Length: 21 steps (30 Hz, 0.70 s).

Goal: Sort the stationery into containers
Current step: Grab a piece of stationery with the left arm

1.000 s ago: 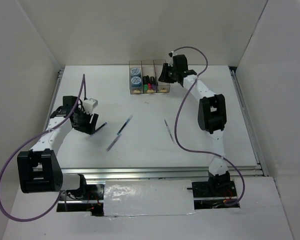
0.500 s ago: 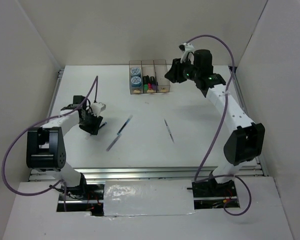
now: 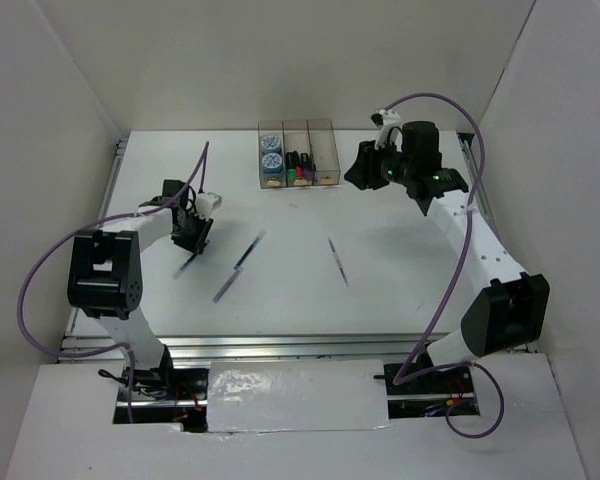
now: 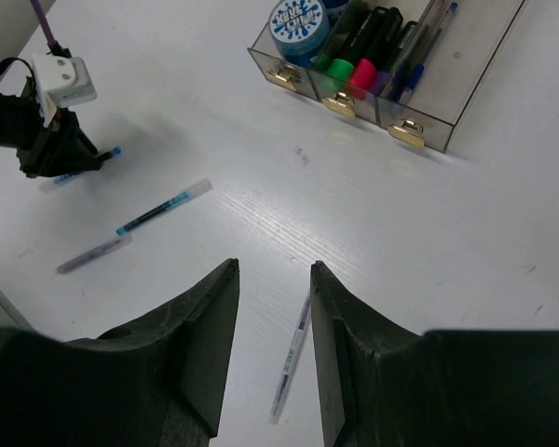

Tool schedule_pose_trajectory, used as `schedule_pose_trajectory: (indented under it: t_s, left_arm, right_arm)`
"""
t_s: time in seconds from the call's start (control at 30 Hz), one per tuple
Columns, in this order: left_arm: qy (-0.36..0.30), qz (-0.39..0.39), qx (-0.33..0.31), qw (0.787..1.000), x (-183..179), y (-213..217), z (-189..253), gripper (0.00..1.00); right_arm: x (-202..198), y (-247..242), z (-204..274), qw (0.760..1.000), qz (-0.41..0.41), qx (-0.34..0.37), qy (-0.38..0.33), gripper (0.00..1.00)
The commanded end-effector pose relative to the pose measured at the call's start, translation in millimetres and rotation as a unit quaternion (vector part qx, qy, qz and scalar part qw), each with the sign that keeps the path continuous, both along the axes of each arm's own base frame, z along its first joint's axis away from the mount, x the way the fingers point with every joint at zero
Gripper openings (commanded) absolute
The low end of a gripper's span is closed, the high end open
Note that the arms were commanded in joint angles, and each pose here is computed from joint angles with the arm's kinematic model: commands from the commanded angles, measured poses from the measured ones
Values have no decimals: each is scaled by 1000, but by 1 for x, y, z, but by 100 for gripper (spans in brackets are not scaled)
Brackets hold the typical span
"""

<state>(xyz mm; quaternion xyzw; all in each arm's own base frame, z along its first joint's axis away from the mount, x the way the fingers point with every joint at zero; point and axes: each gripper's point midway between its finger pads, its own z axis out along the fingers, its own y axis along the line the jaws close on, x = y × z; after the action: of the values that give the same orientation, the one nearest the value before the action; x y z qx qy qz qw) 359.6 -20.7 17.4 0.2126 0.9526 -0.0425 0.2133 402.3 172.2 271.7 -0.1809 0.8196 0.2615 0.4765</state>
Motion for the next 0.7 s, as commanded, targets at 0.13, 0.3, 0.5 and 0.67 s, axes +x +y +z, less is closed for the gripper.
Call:
schedule_pose_trajectory:
  t_s: [0.13, 0.3, 0.5, 0.67]
  left_arm:
    - [14, 8, -7, 1000, -2, 4, -5, 28]
    - [29, 24, -18, 999, -3, 8, -9, 5]
    - [-65, 65, -181, 979, 33, -21, 97, 0]
    - [-164, 41, -423, 890, 17, -79, 237, 0]
  right_arm:
    - [-9, -4, 21, 1000, -2, 6, -28, 44]
    - [-9, 3, 18, 1000, 5, 12, -17, 43]
    - [-23, 20, 48, 997, 36, 41, -59, 42]
    - [-55, 50, 80, 986, 111, 99, -78, 44]
